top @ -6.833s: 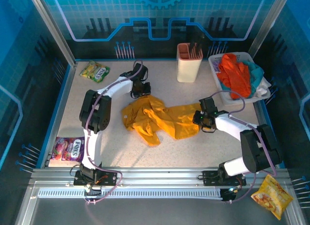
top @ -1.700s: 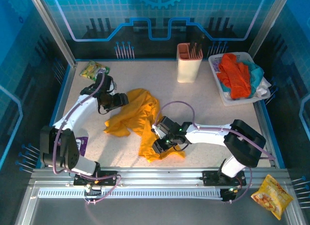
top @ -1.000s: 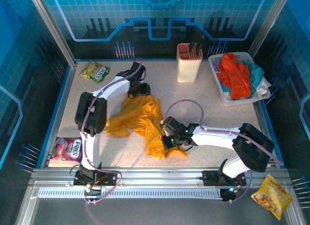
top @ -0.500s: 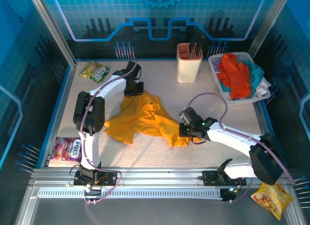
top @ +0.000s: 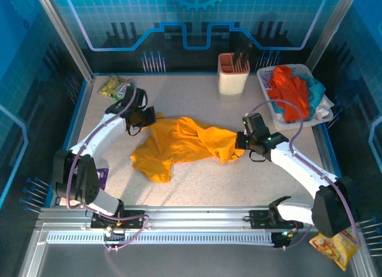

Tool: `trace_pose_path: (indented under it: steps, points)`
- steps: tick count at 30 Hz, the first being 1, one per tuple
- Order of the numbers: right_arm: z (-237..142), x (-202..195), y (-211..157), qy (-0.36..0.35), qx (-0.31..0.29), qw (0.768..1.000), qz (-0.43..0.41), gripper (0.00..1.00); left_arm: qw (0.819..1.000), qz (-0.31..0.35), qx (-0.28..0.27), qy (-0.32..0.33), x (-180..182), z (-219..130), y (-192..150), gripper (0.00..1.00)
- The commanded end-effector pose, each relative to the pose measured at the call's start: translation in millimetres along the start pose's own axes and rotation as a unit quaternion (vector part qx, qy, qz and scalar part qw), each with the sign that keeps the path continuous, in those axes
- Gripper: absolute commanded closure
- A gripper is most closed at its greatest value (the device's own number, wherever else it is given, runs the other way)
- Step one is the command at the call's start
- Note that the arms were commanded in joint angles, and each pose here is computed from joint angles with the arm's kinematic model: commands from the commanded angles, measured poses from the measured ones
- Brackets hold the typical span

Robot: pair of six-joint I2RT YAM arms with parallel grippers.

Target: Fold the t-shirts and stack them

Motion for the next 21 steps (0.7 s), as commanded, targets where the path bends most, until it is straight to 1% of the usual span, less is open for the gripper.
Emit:
trace_pose_path:
  steps: [1,3,5,7,10,11,12,13,14,15,16,17,19,21]
  points:
    - [-22.0,41.9,-0.8,0.072,-0.019,0.991,-0.108,1.00,0.999,-0.026,-0.022,-0.031,2.3,-4.6,-3.5,0.99]
    - [-30.0,72.9,-17.5,0.118,-0.017,0.976,-0.183,1.00,0.999,-0.031,-0.021,-0.030,6.9,-3.7,-9.2,0.99]
    - [-37.5,104.0,-42.6,0.164,-0.002,0.953,-0.255,1.00,0.999,-0.032,-0.018,-0.028,11.0,-2.5,-14.8,0.99]
    - [-43.5,133.5,-80.7,0.207,0.028,0.921,-0.330,1.00,0.999,-0.033,-0.008,-0.025,14.2,-0.3,-21.1,0.98]
    - [-41.6,155.3,-137.8,0.234,0.085,0.880,-0.405,1.00,0.999,-0.043,0.016,-0.025,17.7,4.3,-34.3,0.97]
    - [-37.2,155.8,-147.2,0.222,0.095,0.879,-0.412,1.00,0.998,-0.052,0.025,-0.024,19.9,6.4,-40.3,0.97]
    - [-29.7,153.3,-155.5,0.206,0.108,0.883,-0.407,0.94,0.997,-0.060,0.033,-0.021,22.8,8.6,-46.3,0.97]
    - [-25.9,152.1,-159.1,0.204,0.117,0.886,-0.400,0.84,0.997,-0.064,0.039,-0.016,26.4,10.6,-52.1,0.98]
    - [-23.6,150.9,-160.8,0.201,0.119,0.890,-0.392,0.65,0.997,-0.068,0.044,-0.009,30.6,13.3,-57.9,0.98]
    - [-23.4,149.9,-158.4,0.198,0.113,0.896,-0.382,0.49,0.996,-0.072,0.048,-0.004,34.3,15.2,-63.1,0.98]
    - [-24.6,149.5,-155.2,0.199,0.105,0.901,-0.372,0.41,0.996,-0.074,0.052,-0.002,36.8,16.9,-67.6,0.97]
    - [-26.3,148.5,-150.2,0.202,0.096,0.908,-0.355,0.36,0.996,-0.077,0.055,-0.001,38.7,17.6,-71.7,0.96]
    - [-30.8,146.2,-139.6,0.215,0.082,0.919,-0.320,0.31,0.995,-0.081,0.057,0.001,41.4,17.2,-76.8,0.93]
    - [-31.4,136.1,-128.1,0.214,0.075,0.934,-0.276,0.30,0.995,-0.082,0.055,0.006,44.3,14.6,-80.0,0.90]
Point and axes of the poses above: each hand's point on the last joint's axis, 136 mm out from that joint toward the fingers, its own z axis out along the fingers, its own x axis along the line the jaws close on, y = z × x, the point moved 3 cm from there along -z, back along the fingers
